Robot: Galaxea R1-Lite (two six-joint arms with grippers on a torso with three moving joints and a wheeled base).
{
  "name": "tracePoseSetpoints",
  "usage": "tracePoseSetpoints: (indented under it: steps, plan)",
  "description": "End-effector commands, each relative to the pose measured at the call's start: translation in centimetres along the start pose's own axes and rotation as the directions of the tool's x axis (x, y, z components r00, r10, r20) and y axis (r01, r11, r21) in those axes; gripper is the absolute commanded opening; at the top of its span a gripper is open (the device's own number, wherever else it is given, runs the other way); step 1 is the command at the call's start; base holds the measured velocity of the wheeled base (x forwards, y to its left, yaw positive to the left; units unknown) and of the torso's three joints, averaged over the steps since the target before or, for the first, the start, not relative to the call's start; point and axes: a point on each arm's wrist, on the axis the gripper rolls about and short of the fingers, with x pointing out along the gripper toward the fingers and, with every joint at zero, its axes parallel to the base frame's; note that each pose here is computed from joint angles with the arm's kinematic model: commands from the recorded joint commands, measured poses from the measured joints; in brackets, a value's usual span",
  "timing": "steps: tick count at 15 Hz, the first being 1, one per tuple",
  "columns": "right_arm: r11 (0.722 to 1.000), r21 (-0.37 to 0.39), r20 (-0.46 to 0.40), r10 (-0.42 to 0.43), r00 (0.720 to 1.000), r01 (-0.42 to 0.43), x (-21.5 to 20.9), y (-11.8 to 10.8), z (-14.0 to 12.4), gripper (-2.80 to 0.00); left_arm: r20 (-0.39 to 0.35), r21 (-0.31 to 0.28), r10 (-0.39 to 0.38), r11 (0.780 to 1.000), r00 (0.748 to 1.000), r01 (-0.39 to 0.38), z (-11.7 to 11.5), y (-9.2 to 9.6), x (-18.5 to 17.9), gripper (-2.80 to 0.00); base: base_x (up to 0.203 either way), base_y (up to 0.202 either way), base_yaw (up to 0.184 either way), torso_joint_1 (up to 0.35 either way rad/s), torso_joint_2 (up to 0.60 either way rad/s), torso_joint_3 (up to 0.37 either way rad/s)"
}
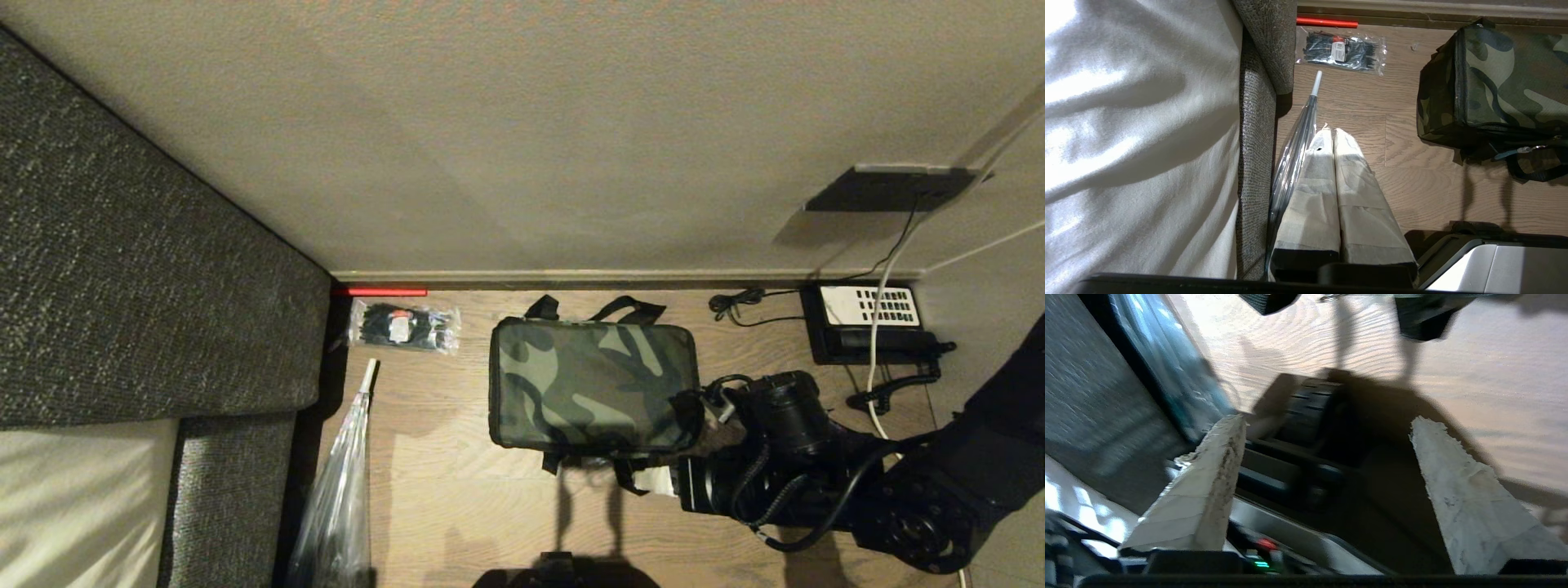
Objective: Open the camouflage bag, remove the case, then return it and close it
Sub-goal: Open the top of the storage box
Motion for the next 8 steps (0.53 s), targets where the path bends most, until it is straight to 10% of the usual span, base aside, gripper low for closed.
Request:
tracePoseSetpoints:
  steps: [1, 8]
  plan:
    - [0.999, 0.047, 0.008, 0.020, 1.000, -0.020, 2.0, 0.9, 0.0, 0.00, 0.000, -0.001, 0.002, 1.000, 1.000, -0.002, -0.1, 0.0, 0.0, -2.80, 0.000, 0.000, 0.000, 0.000, 0.00, 0.000]
    - [0.993, 0.031, 0.091, -0.120, 0.989, 0.117, 7.8, 2.6, -2.9, 0.00, -0.001, -0.001, 0.001, 1.000, 1.000, -0.001, -0.1, 0.0, 0.0, -2.80, 0.000, 0.000, 0.000, 0.000, 0.00, 0.000]
